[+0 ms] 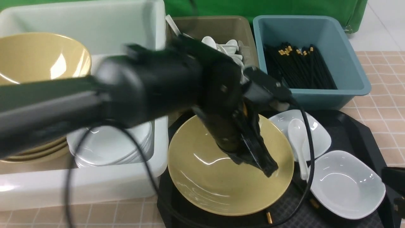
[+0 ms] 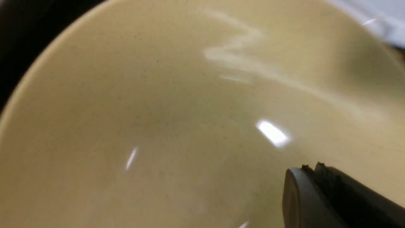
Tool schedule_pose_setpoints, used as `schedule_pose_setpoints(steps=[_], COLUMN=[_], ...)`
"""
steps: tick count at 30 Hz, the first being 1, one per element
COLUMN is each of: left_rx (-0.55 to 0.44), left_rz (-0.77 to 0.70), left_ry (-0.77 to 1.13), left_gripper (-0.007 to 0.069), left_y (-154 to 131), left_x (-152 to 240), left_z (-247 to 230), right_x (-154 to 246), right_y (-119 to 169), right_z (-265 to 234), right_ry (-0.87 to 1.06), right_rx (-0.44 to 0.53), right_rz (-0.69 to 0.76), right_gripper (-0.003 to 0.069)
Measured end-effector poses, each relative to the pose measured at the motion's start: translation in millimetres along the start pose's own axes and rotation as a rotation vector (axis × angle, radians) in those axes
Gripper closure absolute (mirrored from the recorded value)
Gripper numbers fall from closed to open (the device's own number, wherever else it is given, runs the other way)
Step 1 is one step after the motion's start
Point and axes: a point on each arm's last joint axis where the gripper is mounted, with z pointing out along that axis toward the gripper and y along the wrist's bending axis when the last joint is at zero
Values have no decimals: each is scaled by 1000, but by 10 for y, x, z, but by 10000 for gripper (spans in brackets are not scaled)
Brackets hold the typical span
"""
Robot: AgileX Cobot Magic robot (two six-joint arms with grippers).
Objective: On brown table put chopsticks spoon bowls plates into blue grey white boxes.
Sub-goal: 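Grasp the large bowl on the tray by its rim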
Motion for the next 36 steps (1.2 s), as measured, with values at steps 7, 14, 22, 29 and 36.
schedule_pose_setpoints(steps=[7, 14, 22, 29, 36], left_rx=[190, 347, 72, -211, -259], left_rz=[-122, -109, 13, -113, -108], left_ry=[27, -153, -121, 76, 170], left_gripper=[620, 604, 372, 109, 92], left_y=[-131, -247, 165, 633, 725], left_x=[-177, -522, -459, -279, -236], left_z=[414, 34, -507, -301, 177], right_x=[4, -3, -3, -12, -13], right_y=[95, 92, 92, 89, 89], right_z=[9, 9, 9, 10, 9], right_ry=[5, -4, -4, -13, -14], right_rx=[-58, -55, -55, -51, -51], right_rz=[-62, -59, -60, -57, -56], right_gripper=[621, 621, 621, 619, 616])
